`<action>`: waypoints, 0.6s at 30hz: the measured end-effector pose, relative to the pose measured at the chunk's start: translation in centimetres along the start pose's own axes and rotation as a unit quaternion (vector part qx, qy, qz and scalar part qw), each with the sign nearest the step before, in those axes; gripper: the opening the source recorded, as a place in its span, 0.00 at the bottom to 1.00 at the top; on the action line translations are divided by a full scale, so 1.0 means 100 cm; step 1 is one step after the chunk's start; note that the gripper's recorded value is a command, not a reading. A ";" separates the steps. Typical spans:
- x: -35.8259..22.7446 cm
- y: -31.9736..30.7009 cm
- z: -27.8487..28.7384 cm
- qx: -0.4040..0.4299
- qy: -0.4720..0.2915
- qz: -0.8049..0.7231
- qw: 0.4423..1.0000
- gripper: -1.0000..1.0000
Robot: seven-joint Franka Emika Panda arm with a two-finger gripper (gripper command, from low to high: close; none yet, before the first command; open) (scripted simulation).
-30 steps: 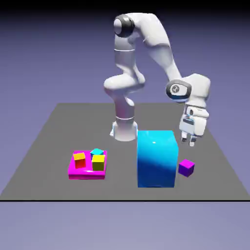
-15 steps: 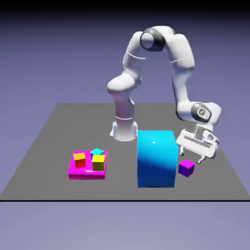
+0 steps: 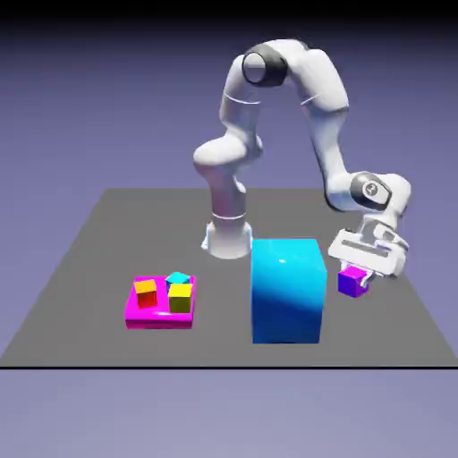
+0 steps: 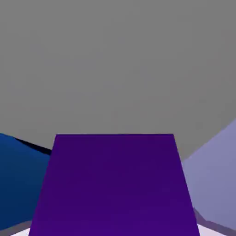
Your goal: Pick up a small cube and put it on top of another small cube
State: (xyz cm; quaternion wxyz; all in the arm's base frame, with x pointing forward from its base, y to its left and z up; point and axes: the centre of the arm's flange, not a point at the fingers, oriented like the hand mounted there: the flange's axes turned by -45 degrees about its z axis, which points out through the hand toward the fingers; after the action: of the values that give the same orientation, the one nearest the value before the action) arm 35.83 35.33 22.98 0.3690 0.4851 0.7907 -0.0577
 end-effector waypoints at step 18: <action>-0.303 -0.023 0.132 0.157 -0.144 0.276 0.937 0.00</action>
State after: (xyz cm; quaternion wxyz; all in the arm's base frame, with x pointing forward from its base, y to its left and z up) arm 48.72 6.31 32.23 0.3989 0.7224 0.5455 -0.1465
